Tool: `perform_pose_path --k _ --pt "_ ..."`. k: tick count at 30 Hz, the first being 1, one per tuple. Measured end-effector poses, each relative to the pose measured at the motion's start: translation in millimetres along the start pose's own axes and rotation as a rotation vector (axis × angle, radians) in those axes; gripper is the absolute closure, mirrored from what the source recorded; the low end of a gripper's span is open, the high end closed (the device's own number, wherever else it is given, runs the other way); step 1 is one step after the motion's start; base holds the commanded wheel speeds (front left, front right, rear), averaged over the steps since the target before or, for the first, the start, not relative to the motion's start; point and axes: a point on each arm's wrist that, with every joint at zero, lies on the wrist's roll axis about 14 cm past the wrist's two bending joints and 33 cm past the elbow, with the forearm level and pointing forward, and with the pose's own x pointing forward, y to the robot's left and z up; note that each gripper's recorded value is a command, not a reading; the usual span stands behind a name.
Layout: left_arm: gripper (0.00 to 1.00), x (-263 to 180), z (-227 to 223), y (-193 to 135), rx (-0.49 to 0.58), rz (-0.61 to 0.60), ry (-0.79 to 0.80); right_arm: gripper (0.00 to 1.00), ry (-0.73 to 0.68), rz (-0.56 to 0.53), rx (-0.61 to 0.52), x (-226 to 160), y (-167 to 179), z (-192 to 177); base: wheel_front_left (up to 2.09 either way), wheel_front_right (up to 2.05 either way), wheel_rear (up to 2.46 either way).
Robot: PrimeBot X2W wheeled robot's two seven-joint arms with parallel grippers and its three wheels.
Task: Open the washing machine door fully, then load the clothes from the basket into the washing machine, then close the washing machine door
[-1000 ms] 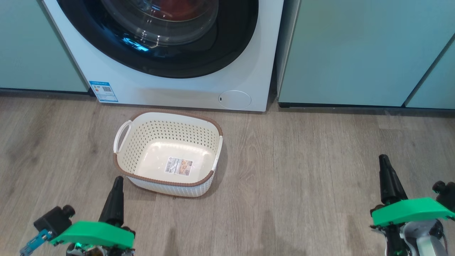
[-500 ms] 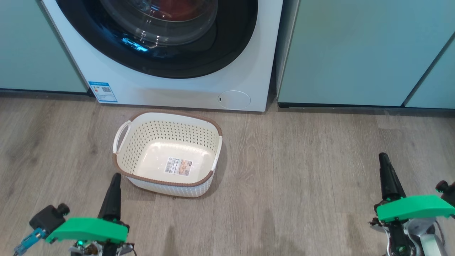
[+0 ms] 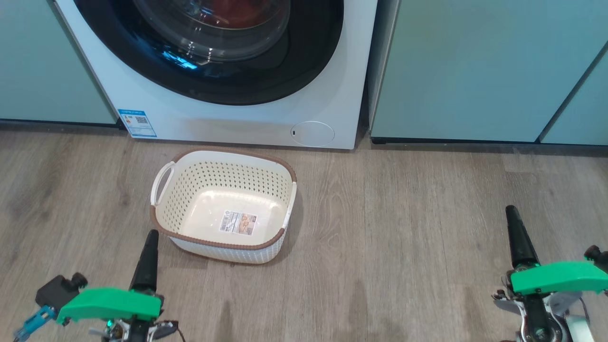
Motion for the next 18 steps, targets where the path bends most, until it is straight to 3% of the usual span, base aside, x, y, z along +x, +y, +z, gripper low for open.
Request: perform_pose_path --k 18 --pt "1.00 4.0 -0.7 -2.1 -0.180 -0.002 0.021 1.00 0.022 -0.005 0.203 -0.4 -0.8 -2.9 0.00 0.00 0.00"
